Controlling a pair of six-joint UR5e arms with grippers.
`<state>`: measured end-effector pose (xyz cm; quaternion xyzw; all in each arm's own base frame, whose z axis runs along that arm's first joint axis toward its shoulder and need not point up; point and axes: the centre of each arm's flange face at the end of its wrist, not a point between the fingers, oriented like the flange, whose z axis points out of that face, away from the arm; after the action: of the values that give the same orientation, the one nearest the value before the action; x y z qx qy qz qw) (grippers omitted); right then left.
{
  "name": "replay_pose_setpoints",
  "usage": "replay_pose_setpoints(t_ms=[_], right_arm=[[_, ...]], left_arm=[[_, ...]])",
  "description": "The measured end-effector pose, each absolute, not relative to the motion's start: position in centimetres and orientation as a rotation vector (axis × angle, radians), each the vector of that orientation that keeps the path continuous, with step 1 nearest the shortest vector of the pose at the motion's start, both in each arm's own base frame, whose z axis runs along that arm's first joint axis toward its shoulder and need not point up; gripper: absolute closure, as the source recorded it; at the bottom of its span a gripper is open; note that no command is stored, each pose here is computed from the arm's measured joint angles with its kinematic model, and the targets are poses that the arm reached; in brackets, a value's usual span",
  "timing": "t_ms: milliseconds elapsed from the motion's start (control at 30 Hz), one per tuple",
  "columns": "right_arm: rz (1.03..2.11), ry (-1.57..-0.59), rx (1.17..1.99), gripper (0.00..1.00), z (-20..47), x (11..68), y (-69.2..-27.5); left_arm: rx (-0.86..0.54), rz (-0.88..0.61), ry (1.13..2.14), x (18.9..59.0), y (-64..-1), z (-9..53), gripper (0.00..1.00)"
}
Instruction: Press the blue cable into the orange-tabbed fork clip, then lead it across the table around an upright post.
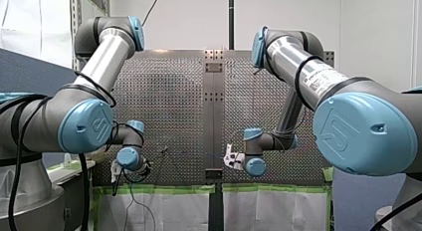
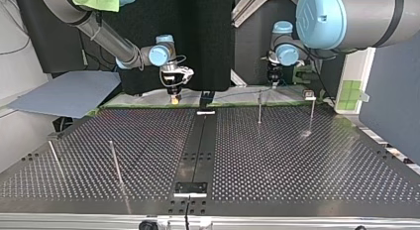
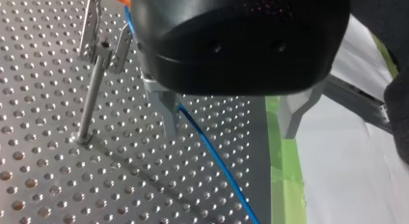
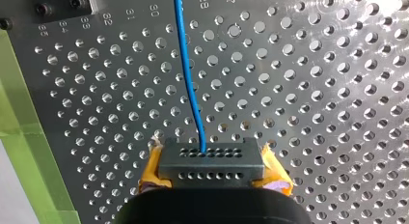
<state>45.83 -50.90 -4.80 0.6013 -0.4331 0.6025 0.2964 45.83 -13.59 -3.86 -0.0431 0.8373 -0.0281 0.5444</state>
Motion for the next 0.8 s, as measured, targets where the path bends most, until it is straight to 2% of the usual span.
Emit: replay_pose_setpoints(t_ms=[267,467,800], right_arm=[[1.602,-1.152,1.6,1.0,-4.8,45.8,-50.9],[1.598,-1.154,1.604,1.0,-4.9,45.8,-50.8],[1.598,-1.155,1.605,1.0,-4.9,45.8,-50.8]], left_arm=[[-0.106,-0.069,1.965,45.2,-13.2,-3.8,0.0],[-0.113,-0.074,1.911,45.0,-12.9,-2.6,0.0],[-0.06,-0.139,1.874,43.9,-13.9,-2.3,0.0]])
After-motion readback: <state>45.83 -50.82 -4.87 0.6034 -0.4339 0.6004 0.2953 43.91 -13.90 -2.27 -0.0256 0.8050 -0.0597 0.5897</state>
